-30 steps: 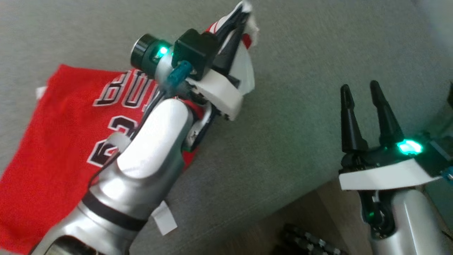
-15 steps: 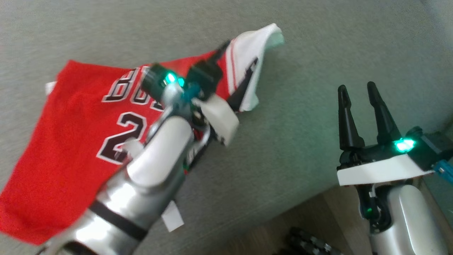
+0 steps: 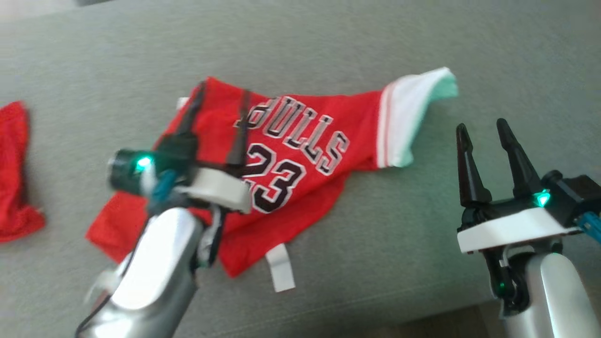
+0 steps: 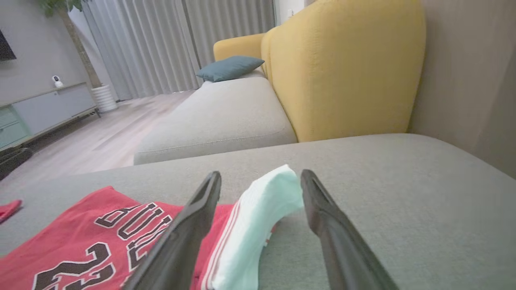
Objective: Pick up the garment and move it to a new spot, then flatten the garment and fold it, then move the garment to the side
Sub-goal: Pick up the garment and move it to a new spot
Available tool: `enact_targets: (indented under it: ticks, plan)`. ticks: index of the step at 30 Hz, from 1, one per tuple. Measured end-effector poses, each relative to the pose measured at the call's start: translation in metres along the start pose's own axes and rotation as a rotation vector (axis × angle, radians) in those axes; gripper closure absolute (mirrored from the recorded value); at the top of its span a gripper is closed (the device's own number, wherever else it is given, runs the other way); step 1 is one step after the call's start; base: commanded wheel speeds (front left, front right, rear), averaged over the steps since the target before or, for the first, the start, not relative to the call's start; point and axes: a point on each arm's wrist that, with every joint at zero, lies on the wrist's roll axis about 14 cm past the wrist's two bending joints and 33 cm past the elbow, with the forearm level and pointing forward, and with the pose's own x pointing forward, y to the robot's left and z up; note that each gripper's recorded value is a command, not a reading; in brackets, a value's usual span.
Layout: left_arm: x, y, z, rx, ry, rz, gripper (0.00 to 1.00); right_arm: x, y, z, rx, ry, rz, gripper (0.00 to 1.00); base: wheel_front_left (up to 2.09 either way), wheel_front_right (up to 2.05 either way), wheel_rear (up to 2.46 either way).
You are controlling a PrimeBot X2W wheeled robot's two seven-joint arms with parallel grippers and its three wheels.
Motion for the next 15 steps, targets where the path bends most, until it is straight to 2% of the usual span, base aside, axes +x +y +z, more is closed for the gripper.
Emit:
enact_targets:
  ticks: [7, 12, 15]
  plan:
    - [-0.053, 0.084, 0.022, 0.067, -0.035, 0.286, 0.00, 0.009, 0.026, 0.008, 0.001, -0.015, 0.079, 0.00, 0.00, 0.00, 0.00]
    - [-0.088, 0.106, 0.025, 0.096, -0.022, 0.363, 0.00, 0.005, 0.034, 0.012, -0.005, -0.017, 0.104, 0.00, 0.00, 0.00, 0.00]
    - [-0.099, 0.102, 0.028, 0.090, -0.026, 0.348, 0.00, -0.004, 0.035, 0.007, -0.004, 0.000, 0.105, 0.00, 0.00, 0.00, 0.00]
